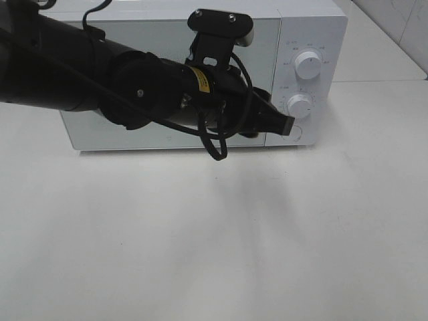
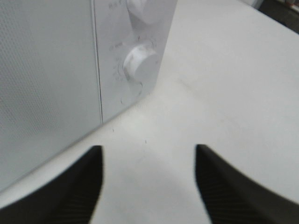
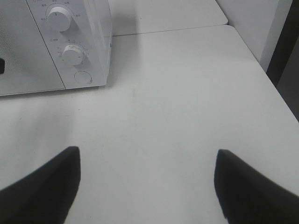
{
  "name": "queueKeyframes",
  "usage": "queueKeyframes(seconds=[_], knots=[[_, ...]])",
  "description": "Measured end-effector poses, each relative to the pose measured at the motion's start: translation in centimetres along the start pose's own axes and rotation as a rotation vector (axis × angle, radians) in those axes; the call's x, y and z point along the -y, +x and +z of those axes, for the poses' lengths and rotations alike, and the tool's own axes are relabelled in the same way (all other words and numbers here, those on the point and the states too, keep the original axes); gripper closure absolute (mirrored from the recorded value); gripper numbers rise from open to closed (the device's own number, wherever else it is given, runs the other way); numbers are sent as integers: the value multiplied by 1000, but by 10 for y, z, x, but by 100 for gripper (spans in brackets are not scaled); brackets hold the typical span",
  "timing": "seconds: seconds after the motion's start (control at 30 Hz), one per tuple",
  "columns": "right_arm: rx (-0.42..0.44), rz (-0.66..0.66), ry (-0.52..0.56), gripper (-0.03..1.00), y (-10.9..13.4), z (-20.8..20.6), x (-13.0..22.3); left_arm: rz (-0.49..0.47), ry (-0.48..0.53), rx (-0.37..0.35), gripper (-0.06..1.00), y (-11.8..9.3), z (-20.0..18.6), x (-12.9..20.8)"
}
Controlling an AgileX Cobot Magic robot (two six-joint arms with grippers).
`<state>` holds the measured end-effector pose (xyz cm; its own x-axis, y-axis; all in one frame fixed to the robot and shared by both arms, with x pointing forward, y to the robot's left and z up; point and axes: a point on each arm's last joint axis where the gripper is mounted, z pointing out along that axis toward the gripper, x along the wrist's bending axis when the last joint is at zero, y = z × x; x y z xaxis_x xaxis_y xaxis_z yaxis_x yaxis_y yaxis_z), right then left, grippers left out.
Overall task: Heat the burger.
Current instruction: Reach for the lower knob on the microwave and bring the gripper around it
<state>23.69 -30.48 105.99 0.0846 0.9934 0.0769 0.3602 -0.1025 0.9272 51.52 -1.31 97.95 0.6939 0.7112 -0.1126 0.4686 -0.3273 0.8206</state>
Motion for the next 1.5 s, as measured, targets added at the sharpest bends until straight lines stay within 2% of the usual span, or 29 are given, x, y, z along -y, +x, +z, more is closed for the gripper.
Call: queueKeyframes(seconds=[0.03, 0.07, 0.13, 0.17, 0.27, 0.33, 0.4, 0.43, 0.53, 0.6, 0.77, 0.87, 0.9, 0.93, 1.0, 1.07, 1.1, 1.13, 1.2, 1.3, 1.37, 1.5], knots=[[0, 0, 0, 21, 0, 0, 0, -7, 32, 3, 25, -2, -3, 1], [0, 0, 0, 21, 0, 0, 0, -20, 85, 6, 7, -3, -11, 1], [0, 0, 0, 21, 0, 0, 0, -24, 112, 6, 3, -4, -16, 1], [0, 0, 0, 21, 0, 0, 0, -27, 170, 7, -2, -4, -23, 2], [0, 0, 0, 21, 0, 0, 0, -28, 193, 7, -3, -5, -27, 2], [0, 0, 0, 21, 0, 0, 0, -26, 282, 10, -4, -6, -45, 1], [0, 0, 0, 21, 0, 0, 0, -26, 306, 11, -4, -7, -50, 1], [0, 0, 0, 21, 0, 0, 0, -24, 358, 11, -4, -7, -59, 2], [0, 0, 0, 21, 0, 0, 0, -23, 391, 12, -4, -7, -64, 3], [0, 0, 0, 21, 0, 0, 0, -10, 506, 8, -4, -8, -81, 7], [0, 0, 0, 21, 0, 0, 0, -8, 590, -7, -4, -3, -92, 10], [0, 0, 0, 21, 0, 0, 0, -39, 637, -34, -4, 11, -99, 10], [0, 0, 0, 21, 0, 0, 0, -70, 661, -58, -4, 23, -103, 10], [0, 0, 0, 21, 0, 0, 0, -70, 661, -58, -4, 23, -103, 10], [0, 0, 0, 21, 0, 0, 0, -123, 686, -98, -4, 45, -112, 9], [0, 0, 0, 21, 0, 0, 0, -139, 687, -110, -4, 51, -116, 8], [0, 0, 0, 21, 0, 0, 0, -180, 680, -138, -4, 67, -125, 5], [0, 0, 0, 21, 0, 0, 0, -180, 680, -138, -4, 67, -125, 5], [0, 0, 0, 21, 0, 0, 0, -247, 671, -177, -4, 88, -141, 2], [0, 0, 0, 21, 0, 0, 0, -292, 663, -200, -4, 101, -152, 0], [0, 0, 0, 21, 0, 0, 0, -356, 646, -243, -4, 119, -174, -1], [0, 0, 0, 21, 0, 0, 0, -407, 631, -281, -4, 133, -195, -2]])
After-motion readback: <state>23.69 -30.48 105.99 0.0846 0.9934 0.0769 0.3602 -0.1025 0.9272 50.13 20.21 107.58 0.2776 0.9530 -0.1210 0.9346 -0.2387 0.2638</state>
